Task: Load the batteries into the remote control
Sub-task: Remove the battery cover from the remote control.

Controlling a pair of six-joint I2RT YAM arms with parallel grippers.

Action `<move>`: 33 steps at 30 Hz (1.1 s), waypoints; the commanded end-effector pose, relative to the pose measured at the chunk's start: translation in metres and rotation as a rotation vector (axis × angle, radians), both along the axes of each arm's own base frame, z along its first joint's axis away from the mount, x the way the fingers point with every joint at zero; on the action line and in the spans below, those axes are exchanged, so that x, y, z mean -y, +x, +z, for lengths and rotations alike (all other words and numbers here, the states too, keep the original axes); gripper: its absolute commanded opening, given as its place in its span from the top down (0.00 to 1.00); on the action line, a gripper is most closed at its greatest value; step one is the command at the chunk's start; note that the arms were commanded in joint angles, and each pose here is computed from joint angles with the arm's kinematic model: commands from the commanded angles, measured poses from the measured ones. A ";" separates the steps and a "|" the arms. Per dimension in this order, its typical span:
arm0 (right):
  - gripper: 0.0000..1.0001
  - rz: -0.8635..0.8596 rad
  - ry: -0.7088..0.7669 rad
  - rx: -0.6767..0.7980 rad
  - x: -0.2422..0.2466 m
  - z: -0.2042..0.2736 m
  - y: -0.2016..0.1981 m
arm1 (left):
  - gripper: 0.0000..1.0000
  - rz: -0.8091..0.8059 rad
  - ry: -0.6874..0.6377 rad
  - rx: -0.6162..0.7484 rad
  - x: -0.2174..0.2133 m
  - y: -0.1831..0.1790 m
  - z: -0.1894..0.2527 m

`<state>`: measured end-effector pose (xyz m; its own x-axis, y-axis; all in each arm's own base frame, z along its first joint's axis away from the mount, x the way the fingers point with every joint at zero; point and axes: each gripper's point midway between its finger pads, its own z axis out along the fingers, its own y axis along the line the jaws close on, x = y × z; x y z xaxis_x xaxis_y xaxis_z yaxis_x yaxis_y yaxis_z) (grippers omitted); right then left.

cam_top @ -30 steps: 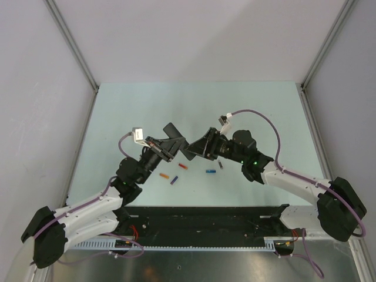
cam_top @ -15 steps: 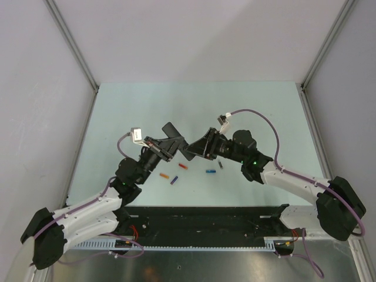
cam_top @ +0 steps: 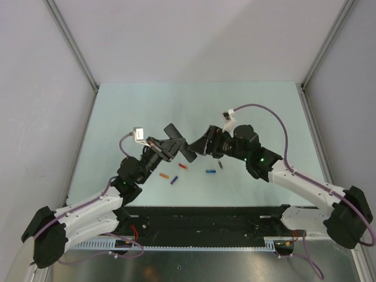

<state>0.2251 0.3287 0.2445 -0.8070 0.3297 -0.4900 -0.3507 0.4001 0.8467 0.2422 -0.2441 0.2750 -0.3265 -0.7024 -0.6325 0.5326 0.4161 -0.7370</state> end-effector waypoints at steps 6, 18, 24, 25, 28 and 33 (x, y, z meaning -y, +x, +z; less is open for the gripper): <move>0.21 -0.130 -0.561 0.218 0.050 0.005 -0.016 | 1.00 -0.241 -0.066 -0.232 0.022 0.008 -0.022; 0.21 -0.034 -0.801 0.240 0.033 -0.025 -0.036 | 1.00 -0.357 -0.072 -0.324 0.045 0.008 -0.031; 0.23 -0.014 -0.770 0.255 0.022 -0.022 -0.038 | 1.00 -0.357 -0.071 -0.327 0.045 0.006 -0.033; 0.23 -0.012 -0.770 0.258 0.021 -0.022 -0.038 | 1.00 -0.357 -0.071 -0.323 0.045 0.007 -0.032; 0.25 -0.007 -0.771 0.264 0.018 -0.022 -0.038 | 1.00 -0.357 -0.071 -0.323 0.044 0.006 -0.032; 0.32 0.009 -0.777 0.271 0.012 -0.026 -0.036 | 1.00 -0.357 -0.072 -0.326 0.045 0.006 -0.032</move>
<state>0.1807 0.3037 0.2016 -0.6672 -0.2087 -0.7151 -0.4912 0.8449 0.2117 0.2496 -0.2846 0.2172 -0.7350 -0.5449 -0.4036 0.3189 0.2475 -0.9149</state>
